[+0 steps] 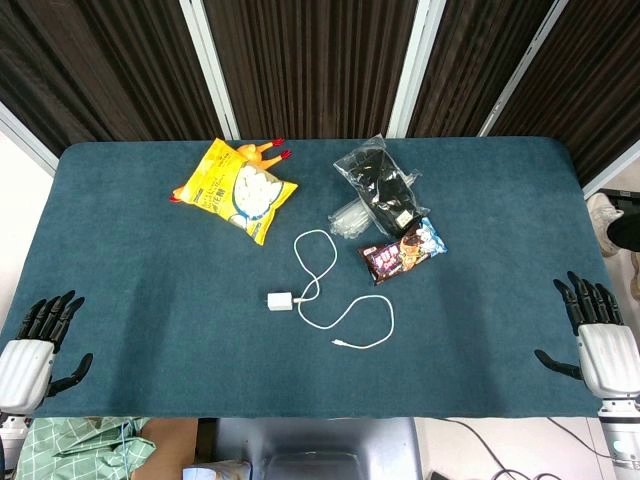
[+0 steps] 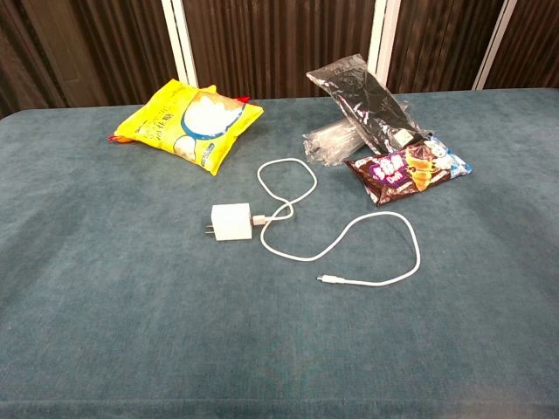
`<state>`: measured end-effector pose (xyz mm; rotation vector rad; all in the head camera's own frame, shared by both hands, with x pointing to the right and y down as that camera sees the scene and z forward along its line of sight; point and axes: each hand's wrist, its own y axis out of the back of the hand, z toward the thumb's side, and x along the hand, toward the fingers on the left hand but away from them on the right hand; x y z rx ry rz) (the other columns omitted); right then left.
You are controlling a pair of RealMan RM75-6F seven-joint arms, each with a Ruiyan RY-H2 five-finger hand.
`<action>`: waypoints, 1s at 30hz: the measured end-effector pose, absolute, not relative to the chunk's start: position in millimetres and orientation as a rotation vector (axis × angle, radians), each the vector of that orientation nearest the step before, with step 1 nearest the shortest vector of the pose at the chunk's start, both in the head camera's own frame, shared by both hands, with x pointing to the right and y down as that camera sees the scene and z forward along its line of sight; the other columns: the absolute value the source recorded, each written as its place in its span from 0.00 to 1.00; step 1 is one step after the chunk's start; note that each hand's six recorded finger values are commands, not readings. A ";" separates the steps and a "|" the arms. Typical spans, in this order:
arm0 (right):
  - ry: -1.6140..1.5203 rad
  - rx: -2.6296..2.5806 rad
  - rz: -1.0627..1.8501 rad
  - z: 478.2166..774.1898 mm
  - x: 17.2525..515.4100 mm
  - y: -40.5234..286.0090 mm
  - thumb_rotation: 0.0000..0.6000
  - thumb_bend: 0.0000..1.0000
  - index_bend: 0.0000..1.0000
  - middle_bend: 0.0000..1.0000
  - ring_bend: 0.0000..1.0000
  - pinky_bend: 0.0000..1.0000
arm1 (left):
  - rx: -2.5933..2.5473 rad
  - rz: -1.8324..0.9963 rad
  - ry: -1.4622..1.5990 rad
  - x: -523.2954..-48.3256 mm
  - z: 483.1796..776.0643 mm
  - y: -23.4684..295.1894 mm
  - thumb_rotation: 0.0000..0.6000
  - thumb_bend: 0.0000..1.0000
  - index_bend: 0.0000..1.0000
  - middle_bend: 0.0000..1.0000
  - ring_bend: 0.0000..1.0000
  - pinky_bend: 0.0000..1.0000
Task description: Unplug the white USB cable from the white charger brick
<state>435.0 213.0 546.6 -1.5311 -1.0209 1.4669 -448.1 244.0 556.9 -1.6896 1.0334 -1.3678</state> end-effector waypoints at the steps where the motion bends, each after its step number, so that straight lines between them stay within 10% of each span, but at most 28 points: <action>1: -1.022 -1.532 1.462 546.2 434.3 213.2 1.00 0.11 0.00 0.00 0.00 0.00 | -1.694 -1.361 1.030 -446.9 556.5 245.0 1.00 0.38 0.00 0.00 0.00 0.05; 7: -1.001 -1.544 1.448 547.2 428.2 217.4 1.00 0.11 0.00 0.00 0.00 0.00 | -1.741 -1.311 1.012 -435.0 558.4 244.2 1.00 0.38 0.00 0.00 0.06 0.21; 20: -0.970 -1.556 1.472 556.6 425.9 216.6 1.00 0.11 0.00 0.00 0.00 0.00 | -1.954 -0.999 0.885 -317.5 572.6 244.0 1.00 0.36 0.10 0.12 0.69 0.85; 30: -0.959 -1.574 1.471 559.4 422.4 217.0 1.00 0.11 0.00 0.00 0.00 0.00 | -2.003 -1.046 0.796 -235.7 617.0 222.1 1.00 0.35 0.15 0.15 0.83 0.92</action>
